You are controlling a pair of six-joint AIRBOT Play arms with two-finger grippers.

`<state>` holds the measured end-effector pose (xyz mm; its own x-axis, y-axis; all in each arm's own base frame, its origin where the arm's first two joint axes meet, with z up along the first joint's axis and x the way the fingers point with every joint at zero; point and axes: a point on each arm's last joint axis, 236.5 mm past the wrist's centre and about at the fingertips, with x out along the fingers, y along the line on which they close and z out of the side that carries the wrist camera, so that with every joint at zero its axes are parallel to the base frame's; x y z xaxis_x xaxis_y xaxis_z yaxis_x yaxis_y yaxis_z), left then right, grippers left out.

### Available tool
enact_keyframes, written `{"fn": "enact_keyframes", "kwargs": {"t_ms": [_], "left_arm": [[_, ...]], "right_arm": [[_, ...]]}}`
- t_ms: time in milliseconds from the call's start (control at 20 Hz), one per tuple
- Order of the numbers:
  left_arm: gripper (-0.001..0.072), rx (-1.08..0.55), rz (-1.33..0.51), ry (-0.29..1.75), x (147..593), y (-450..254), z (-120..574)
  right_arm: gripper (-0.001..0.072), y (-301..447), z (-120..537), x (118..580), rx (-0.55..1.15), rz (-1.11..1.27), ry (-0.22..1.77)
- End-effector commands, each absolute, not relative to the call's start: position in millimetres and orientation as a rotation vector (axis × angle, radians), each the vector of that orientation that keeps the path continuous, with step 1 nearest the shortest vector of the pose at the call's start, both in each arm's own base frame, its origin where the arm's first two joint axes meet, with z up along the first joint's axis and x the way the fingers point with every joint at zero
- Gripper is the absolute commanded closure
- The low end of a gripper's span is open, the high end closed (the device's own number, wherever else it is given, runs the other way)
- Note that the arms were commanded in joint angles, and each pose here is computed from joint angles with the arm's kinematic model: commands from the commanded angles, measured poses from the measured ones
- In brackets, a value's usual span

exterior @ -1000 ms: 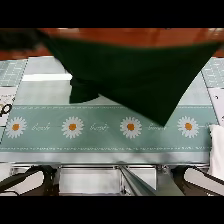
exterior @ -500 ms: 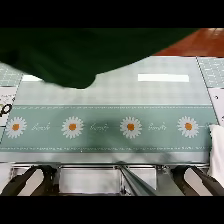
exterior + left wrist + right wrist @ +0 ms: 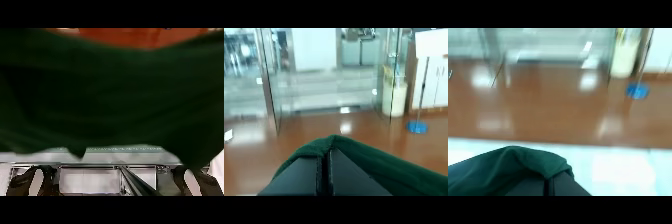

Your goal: Fold the shirts.

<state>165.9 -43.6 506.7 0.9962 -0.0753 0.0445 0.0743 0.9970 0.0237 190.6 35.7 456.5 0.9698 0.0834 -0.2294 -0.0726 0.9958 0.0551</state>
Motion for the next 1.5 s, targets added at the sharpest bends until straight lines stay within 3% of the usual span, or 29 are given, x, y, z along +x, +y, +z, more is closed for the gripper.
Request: {"fn": "enact_keyframes", "kwargs": {"t_ms": [0,450,850,1150,1450], "left_arm": [[0.0687,-0.079,0.021,0.173,192,-10,437],[0.0687,-0.414,-0.165,0.698,394,-20,186],[0.0687,-0.584,-0.072,0.806,550,-15,33],[0.0687,-0.642,-0.073,0.889,578,-23,-10],[0.0687,-0.614,-0.176,1.09,537,-46,-26]], "right_arm": [[0.0682,32,397,203,0.091,0.101,0.416],[0.0682,-3,199,364,0.297,0.224,0.831],[0.0682,-36,43,514,0.509,0.222,0.946],[0.0682,-31,-4,562,0.589,0.235,1.012],[0.0682,-26,-19,552,0.569,0.265,1.09]]}}
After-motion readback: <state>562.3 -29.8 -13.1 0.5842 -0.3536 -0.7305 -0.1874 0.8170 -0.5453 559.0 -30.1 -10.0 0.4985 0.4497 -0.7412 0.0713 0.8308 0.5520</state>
